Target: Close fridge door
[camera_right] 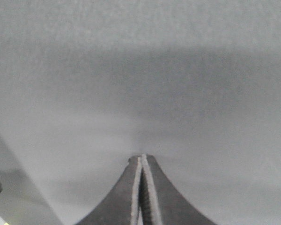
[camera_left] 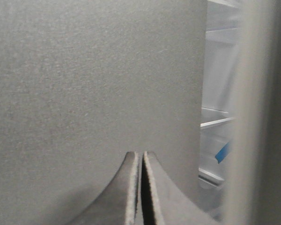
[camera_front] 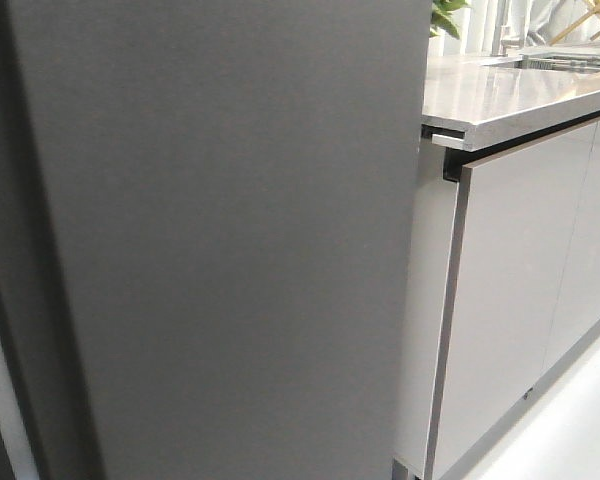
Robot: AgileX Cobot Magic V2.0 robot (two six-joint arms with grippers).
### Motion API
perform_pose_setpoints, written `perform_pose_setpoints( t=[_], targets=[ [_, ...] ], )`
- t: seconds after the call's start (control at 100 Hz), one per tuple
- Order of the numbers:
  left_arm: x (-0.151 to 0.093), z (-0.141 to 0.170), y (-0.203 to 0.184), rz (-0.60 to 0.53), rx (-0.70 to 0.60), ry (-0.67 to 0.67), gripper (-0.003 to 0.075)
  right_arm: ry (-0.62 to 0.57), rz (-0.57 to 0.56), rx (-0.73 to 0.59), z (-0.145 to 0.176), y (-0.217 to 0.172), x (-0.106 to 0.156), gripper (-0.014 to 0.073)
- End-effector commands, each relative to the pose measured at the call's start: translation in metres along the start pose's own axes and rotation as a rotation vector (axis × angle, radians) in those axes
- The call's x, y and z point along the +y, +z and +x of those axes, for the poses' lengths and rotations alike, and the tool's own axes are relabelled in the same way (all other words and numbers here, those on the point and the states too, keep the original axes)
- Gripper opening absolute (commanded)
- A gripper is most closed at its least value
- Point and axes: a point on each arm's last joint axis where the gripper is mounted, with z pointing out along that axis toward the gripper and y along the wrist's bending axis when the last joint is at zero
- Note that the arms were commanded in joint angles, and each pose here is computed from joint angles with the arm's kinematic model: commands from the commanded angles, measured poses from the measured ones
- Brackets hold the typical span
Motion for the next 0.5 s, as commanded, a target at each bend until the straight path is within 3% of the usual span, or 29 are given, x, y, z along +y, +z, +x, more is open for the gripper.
perform_pose_setpoints(
  t=[0.0, 0.26, 0.49],
  targets=[
    [0.0, 0.005, -0.001, 0.004, -0.048, -0.009, -0.002, -0.014, 0.05, -0.128, -0.016, 0.007, -0.008, -0.0045],
    [0.0, 0.005, -0.001, 0.004, -0.048, -0.009, -0.002, -0.006, 0.056, -0.097, -0.003, 0.044, -0.019, -0.0045],
    [0.0, 0.005, -0.001, 0.004, -0.048, -0.009, -0.002, -0.024, 0.063, -0.095, -0.003, 0.046, -0.02, -0.0044]
  ],
)
